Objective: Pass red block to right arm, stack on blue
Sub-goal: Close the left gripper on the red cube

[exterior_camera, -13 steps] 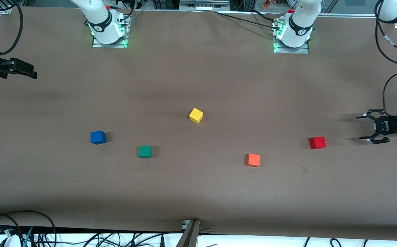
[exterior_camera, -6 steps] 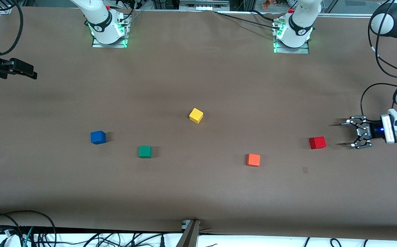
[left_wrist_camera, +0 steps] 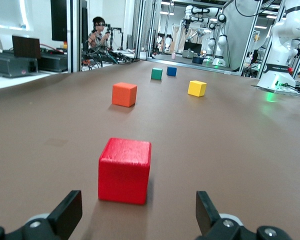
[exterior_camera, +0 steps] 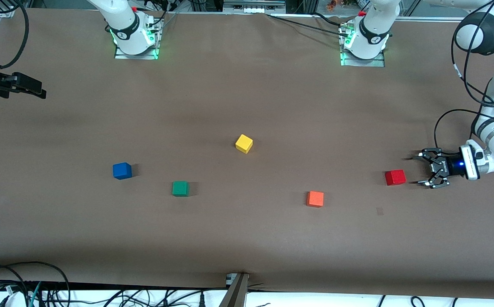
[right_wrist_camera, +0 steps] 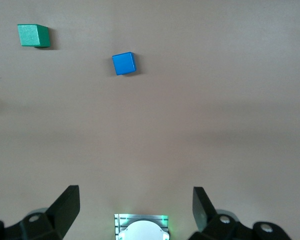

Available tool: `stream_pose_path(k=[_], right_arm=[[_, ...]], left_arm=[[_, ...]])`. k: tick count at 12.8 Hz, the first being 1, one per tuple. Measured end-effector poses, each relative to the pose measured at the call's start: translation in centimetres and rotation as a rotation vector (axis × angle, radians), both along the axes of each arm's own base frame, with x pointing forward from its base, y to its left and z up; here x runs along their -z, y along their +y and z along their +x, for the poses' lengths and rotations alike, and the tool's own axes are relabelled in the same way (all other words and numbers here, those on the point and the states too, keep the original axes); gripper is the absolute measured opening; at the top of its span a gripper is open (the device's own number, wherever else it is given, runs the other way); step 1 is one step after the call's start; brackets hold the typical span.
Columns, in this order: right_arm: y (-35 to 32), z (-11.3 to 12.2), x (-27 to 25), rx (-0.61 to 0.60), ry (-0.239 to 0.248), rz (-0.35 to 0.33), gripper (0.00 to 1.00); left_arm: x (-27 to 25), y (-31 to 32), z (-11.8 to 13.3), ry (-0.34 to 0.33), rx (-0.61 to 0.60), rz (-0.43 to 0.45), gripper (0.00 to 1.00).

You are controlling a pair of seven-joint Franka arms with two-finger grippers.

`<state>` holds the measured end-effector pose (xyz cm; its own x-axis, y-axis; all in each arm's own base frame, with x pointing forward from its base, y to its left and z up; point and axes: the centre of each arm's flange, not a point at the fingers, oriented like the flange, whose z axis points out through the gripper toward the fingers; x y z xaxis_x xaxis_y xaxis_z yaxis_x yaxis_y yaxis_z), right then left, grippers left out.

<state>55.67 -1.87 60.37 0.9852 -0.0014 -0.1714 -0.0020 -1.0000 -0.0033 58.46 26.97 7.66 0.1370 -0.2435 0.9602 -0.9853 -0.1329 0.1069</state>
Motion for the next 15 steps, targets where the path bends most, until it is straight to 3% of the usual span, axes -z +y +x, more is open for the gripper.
stream_pose_path(k=[4,15], right_arm=[[0.0,0.0,0.0,0.000,0.000,0.000,1.00],[0.0,0.1,0.1,0.001,-0.002,0.003,1.00]], left_arm=[[0.7,-2.0,1.5,-0.047,0.033,-0.011,1.00],[2.5,-5.9,2.7,-0.112,0.066,-0.064,1.00]])
